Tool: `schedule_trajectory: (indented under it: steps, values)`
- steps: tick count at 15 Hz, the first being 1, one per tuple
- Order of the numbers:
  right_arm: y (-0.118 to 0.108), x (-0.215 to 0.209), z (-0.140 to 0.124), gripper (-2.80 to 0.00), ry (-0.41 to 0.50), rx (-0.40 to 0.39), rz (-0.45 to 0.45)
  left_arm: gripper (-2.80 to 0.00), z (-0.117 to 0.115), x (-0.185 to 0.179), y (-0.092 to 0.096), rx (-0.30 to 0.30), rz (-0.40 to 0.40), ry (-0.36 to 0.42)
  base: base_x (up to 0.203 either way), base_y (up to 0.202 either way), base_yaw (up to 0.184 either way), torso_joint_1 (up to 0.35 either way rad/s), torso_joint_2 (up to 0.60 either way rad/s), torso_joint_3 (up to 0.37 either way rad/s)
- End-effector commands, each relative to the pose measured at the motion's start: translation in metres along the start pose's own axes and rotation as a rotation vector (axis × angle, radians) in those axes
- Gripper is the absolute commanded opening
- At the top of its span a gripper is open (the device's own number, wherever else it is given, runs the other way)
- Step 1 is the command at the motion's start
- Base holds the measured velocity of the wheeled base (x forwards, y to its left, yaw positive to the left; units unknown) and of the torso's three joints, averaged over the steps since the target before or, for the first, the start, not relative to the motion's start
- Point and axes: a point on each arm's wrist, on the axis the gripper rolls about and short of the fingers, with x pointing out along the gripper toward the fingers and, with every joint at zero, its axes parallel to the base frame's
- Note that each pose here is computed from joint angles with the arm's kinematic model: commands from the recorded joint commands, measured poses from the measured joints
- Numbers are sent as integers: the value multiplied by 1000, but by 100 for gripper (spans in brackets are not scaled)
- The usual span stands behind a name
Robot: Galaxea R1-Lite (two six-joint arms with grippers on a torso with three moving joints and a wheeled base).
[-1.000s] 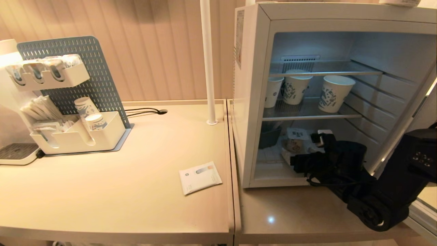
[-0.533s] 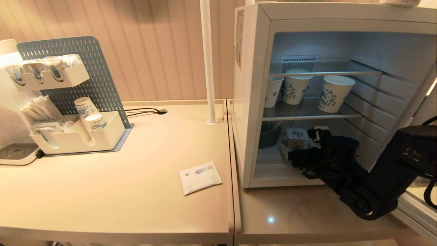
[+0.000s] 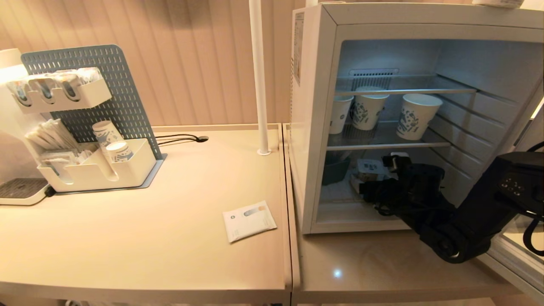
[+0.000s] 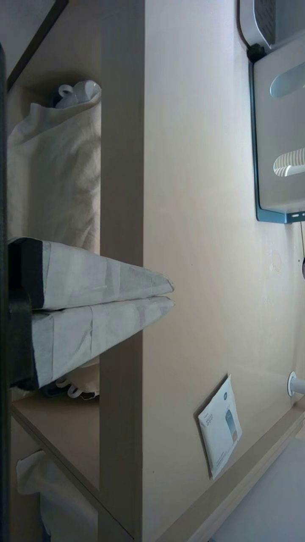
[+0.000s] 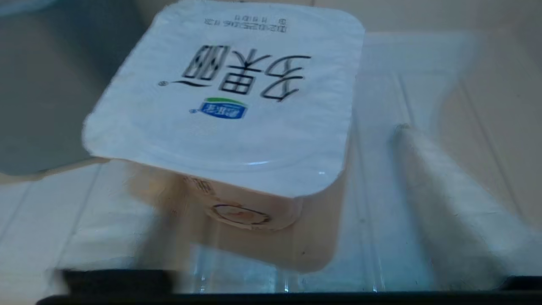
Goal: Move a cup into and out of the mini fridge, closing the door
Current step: Take the yoghurt out of the freezer
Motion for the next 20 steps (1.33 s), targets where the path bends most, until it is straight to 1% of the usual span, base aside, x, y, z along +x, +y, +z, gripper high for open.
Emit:
schedule_trajectory:
  steps: [1,5,8,12,14,15,16,17,20]
  values:
    - [1,-2,6,-280,-15,3,2,-280,0,0,0,-1,0,-1,0,0,0,0,0,0]
    - [0,-9,12,-280,-23,4,2,-280,0,0,0,-1,0,-1,0,0,0,0,0,0]
    - [-2,-21,18,-280,-23,4,2,-280,0,0,0,-1,0,-1,0,0,0,0,0,0]
    - [-7,-65,34,-280,-50,5,9,-280,0,0,0,1,0,1,0,0,0,0,0,0]
    - [-8,-91,37,-280,-56,-5,17,-280,0,0,0,1,0,-1,0,0,0,0,0,0]
    - [-9,-105,42,-280,-74,-5,17,-280,0,0,0,1,0,-1,0,0,0,0,0,0]
    - [-11,-119,48,-280,-100,-2,6,-280,0,0,0,1,0,-1,0,0,0,0,0,0]
    - [-14,-134,55,-280,-136,0,-26,-280,0,0,0,1,0,-1,0,0,0,0,0,0]
    - [-22,-182,76,-280,-264,-21,-203,-280,0,0,0,1,0,-1,0,0,0,0,0,0]
